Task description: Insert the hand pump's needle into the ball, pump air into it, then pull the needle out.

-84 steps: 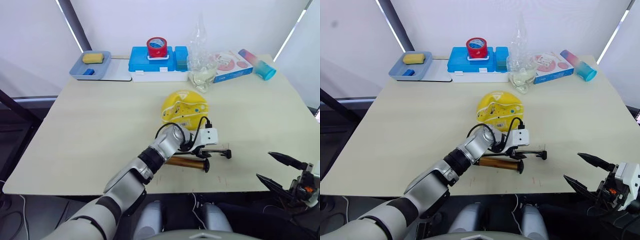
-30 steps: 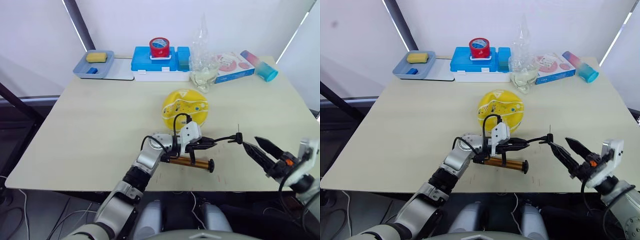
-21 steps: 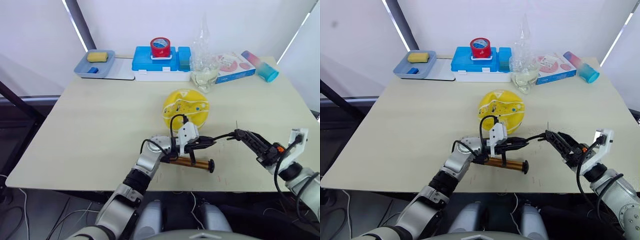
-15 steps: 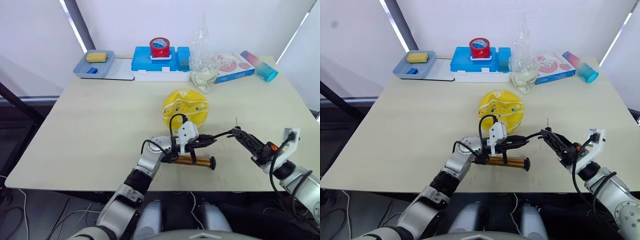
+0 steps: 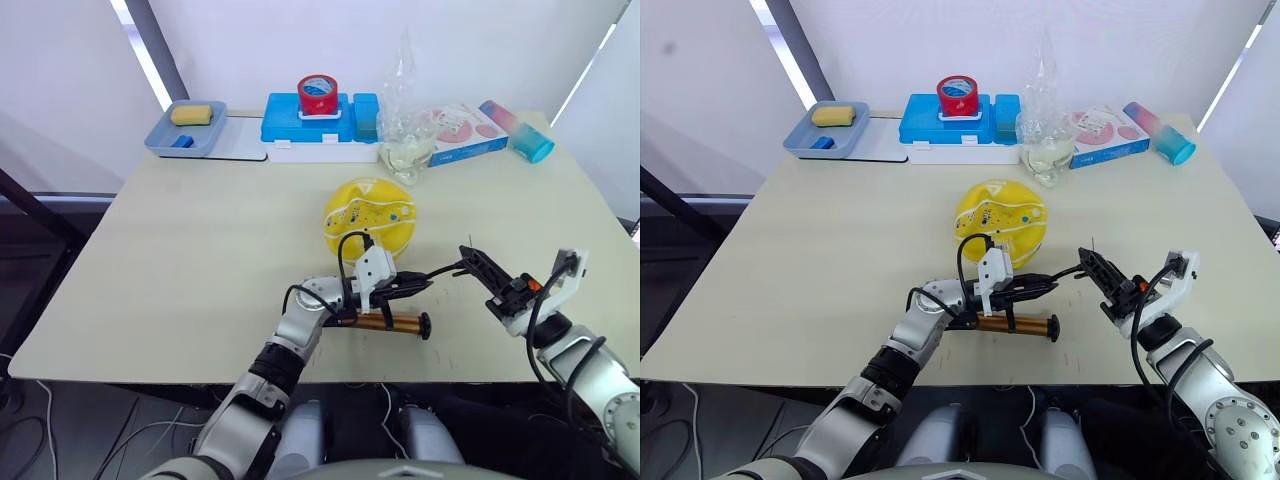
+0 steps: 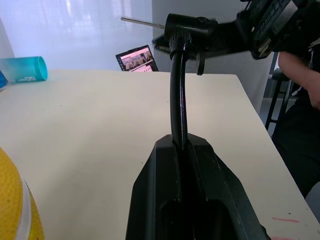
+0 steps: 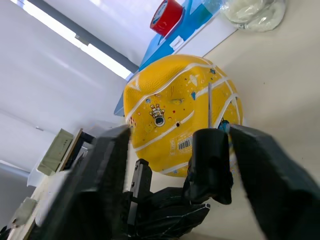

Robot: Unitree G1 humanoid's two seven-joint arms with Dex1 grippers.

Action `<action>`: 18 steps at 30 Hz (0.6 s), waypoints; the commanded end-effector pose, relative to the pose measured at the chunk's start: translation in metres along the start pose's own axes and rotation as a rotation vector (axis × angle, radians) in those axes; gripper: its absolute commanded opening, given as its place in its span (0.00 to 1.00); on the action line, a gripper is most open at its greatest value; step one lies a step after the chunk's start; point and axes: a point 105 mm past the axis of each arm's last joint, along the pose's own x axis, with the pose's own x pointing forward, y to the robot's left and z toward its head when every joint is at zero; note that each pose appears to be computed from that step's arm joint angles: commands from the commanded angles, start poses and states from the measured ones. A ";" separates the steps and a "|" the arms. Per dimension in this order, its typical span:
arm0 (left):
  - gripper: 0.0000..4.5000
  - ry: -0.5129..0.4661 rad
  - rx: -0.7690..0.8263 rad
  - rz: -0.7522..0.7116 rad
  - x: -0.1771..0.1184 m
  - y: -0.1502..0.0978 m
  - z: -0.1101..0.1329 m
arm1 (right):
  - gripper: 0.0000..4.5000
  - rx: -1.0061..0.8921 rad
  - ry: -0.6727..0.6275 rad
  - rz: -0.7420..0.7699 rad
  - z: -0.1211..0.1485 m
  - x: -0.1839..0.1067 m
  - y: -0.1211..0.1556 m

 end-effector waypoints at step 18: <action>0.00 -0.053 0.012 -0.007 0.004 0.003 0.011 | 0.29 -0.081 0.011 0.011 -0.001 -0.002 0.008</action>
